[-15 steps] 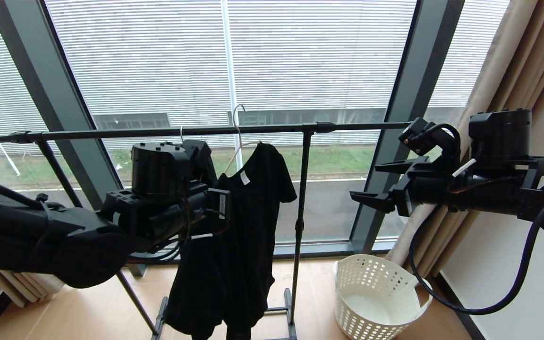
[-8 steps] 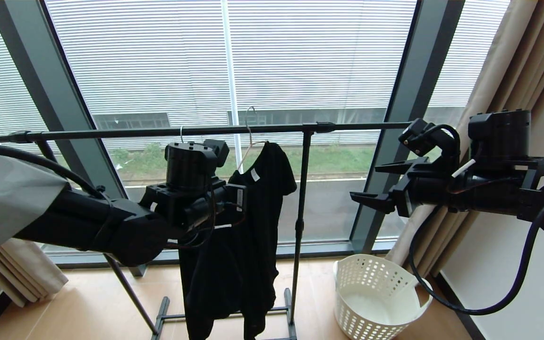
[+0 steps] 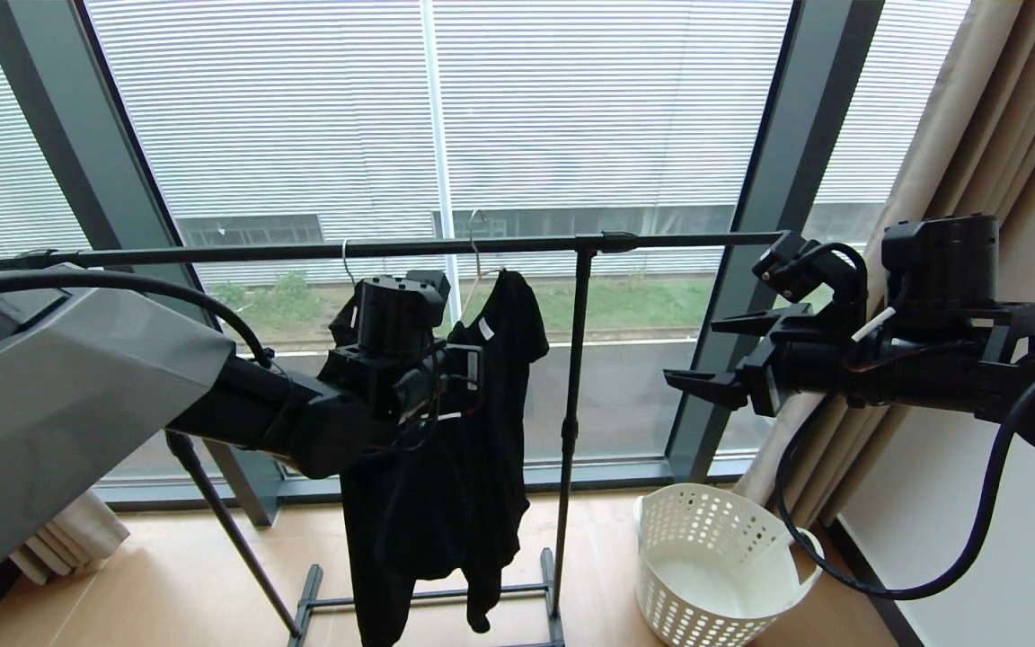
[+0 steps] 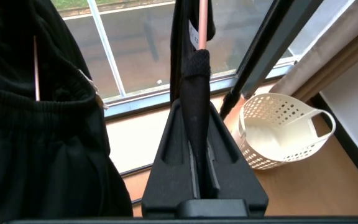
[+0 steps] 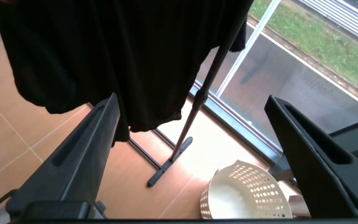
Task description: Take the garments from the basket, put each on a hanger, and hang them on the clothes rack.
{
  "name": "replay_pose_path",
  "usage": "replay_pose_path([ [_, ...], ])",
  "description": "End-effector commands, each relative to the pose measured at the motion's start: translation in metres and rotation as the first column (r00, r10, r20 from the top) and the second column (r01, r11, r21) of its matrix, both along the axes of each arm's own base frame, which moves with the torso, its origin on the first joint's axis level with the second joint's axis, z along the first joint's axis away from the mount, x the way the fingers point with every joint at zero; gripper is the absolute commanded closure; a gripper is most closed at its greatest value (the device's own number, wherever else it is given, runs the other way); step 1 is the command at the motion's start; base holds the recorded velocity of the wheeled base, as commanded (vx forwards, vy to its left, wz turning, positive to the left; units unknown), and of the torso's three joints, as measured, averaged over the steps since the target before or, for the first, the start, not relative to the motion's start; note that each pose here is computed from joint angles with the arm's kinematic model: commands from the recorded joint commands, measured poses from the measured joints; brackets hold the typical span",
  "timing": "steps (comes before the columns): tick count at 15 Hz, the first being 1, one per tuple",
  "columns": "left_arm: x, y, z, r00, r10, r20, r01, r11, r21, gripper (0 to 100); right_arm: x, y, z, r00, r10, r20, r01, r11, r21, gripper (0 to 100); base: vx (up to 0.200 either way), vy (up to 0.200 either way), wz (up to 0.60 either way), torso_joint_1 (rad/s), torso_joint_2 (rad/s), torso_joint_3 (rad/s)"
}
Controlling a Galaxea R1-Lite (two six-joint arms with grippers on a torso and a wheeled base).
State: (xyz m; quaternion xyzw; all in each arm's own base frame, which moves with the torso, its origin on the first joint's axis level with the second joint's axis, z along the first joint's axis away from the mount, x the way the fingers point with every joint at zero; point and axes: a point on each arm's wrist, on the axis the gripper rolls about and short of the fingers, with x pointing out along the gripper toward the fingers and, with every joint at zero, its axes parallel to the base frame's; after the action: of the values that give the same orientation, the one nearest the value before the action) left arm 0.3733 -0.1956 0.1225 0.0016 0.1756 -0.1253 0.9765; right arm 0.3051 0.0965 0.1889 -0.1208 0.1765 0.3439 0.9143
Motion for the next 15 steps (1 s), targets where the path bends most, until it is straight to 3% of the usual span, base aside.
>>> replay_pose_path([
  [1,0.006,-0.002,-0.013,1.000,0.006,-0.021,-0.005,1.000,0.013,100,0.001,0.001,-0.002,1.000,0.001,-0.006,-0.001,1.000,-0.002,0,0.000,0.000,0.00,0.000,0.00,0.000],
  [6,0.016,-0.003,-0.032,0.998,0.029,-0.052,-0.028,0.999,0.020,100,0.004,0.002,-0.007,1.000,0.004,-0.021,-0.004,1.000,-0.006,0,0.000,0.000,0.00,0.000,0.00,0.000],
  [13,0.019,-0.003,-0.036,0.998,0.034,-0.058,-0.033,0.999,0.018,100,0.005,0.003,-0.009,1.000,0.004,-0.026,-0.004,1.000,-0.007,0,0.000,0.000,0.00,0.000,0.00,0.000],
  [14,0.018,-0.003,-0.036,0.998,0.034,-0.058,-0.032,0.999,0.019,0,0.005,0.003,-0.009,1.000,0.004,-0.026,-0.004,1.000,-0.007,0,0.000,0.000,0.00,0.000,0.00,0.000],
  [15,0.017,-0.003,-0.036,0.998,0.032,-0.058,-0.031,0.999,0.019,0,0.005,0.003,-0.009,1.000,0.004,-0.027,-0.004,1.000,-0.008,0,0.000,0.000,0.00,0.000,0.00,0.000],
])
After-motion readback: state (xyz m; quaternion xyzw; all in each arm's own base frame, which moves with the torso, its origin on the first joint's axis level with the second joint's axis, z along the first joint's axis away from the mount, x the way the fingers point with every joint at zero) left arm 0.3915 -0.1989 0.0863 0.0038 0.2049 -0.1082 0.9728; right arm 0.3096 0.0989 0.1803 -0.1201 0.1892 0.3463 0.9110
